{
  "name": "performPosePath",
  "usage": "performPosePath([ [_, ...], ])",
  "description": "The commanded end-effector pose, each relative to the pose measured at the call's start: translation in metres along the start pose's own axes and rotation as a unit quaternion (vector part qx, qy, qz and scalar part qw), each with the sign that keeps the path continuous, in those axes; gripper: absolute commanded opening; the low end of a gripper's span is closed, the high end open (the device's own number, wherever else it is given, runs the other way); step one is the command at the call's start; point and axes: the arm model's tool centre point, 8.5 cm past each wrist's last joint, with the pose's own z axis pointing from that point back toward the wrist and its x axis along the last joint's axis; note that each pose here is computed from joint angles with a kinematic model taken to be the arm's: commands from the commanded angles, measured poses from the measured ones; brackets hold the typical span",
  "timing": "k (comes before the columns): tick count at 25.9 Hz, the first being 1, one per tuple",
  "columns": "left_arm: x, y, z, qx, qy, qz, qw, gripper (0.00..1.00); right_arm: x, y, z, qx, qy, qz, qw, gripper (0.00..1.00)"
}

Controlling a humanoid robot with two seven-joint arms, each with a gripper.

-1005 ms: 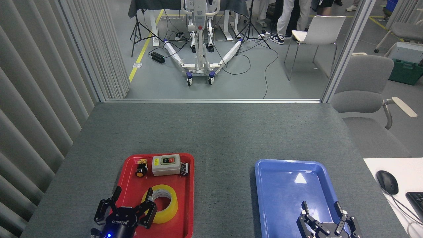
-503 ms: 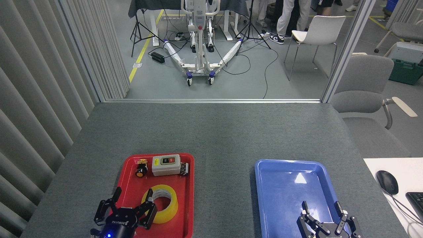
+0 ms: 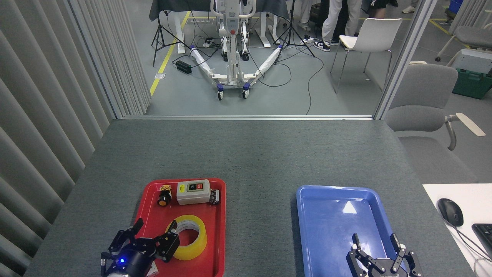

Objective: Place and move tape with both arms
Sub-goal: 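Reach the left gripper to the yellow tape roll and grasp it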

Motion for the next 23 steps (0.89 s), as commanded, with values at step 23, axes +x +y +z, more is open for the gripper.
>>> performPosePath([
  [23, -0.007, 0.003, -0.061, -0.244, -0.084, -0.036, 0.966, 0.98, -0.001, 0.0, -0.001, 0.0, 0.001, 0.001, 1.0, 1.0],
])
